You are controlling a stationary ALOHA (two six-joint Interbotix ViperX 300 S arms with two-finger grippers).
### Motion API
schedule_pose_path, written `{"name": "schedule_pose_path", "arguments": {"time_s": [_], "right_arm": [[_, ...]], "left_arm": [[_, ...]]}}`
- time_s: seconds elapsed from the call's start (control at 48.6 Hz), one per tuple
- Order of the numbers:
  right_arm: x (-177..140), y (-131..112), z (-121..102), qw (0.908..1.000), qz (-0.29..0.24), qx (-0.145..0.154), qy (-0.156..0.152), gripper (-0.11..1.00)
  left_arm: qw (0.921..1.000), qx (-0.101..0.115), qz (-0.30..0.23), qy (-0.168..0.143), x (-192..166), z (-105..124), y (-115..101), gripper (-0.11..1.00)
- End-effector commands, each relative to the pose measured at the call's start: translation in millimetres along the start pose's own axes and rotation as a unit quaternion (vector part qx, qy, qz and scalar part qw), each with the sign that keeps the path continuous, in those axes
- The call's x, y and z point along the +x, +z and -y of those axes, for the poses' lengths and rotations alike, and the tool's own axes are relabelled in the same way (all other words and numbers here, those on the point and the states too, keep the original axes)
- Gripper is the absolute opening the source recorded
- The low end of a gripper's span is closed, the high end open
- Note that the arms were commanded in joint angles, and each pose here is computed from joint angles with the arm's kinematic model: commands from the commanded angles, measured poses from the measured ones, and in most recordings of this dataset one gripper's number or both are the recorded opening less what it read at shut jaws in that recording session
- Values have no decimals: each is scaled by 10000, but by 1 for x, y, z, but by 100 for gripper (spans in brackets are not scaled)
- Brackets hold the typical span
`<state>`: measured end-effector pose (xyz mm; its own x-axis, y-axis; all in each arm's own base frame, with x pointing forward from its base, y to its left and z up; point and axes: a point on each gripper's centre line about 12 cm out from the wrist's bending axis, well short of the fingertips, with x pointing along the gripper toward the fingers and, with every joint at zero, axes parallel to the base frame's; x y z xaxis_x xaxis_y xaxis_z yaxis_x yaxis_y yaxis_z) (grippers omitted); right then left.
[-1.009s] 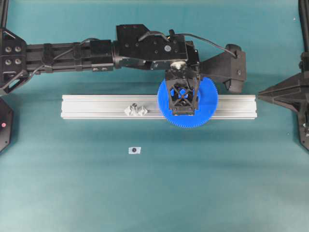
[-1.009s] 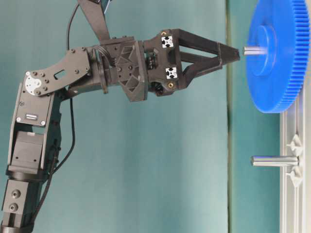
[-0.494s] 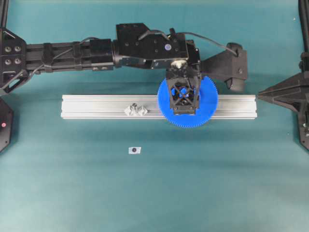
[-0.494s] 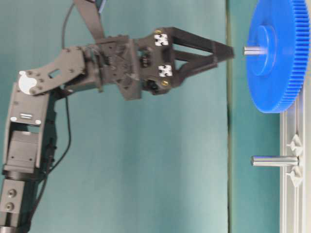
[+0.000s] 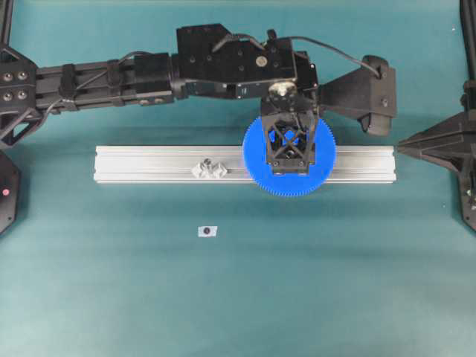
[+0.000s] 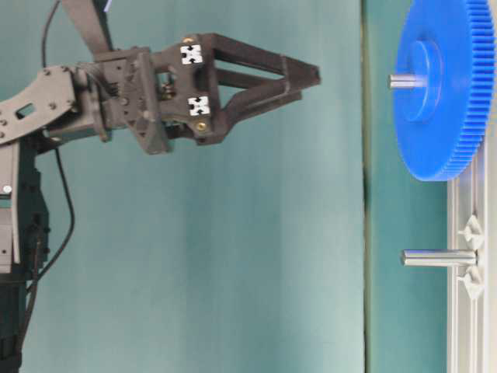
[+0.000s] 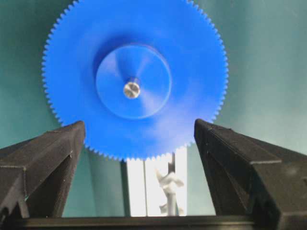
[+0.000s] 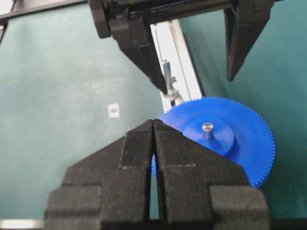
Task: Insert the large gear onto the shaft.
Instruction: 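Open the left gripper and pull it back off the gear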
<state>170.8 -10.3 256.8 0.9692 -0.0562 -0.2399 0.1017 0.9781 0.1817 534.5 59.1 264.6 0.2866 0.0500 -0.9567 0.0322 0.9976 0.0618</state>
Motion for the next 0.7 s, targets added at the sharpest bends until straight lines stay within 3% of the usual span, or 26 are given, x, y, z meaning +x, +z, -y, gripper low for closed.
{"name": "schedule_pose_path", "arguments": {"time_s": [0.0,0.494,0.679], "right_arm": [[0,4,-1,10000,54,63,1,4],[0,4,-1,10000,38,61,6,4],[0,3,-1,10000,30,69,5,4]], "left_arm": [[9991,30,410,60,-37,1,7,88],[9944,15,1047,147,-97,1,11,88],[9945,7,1039,145,-100,1,8,88]]}}
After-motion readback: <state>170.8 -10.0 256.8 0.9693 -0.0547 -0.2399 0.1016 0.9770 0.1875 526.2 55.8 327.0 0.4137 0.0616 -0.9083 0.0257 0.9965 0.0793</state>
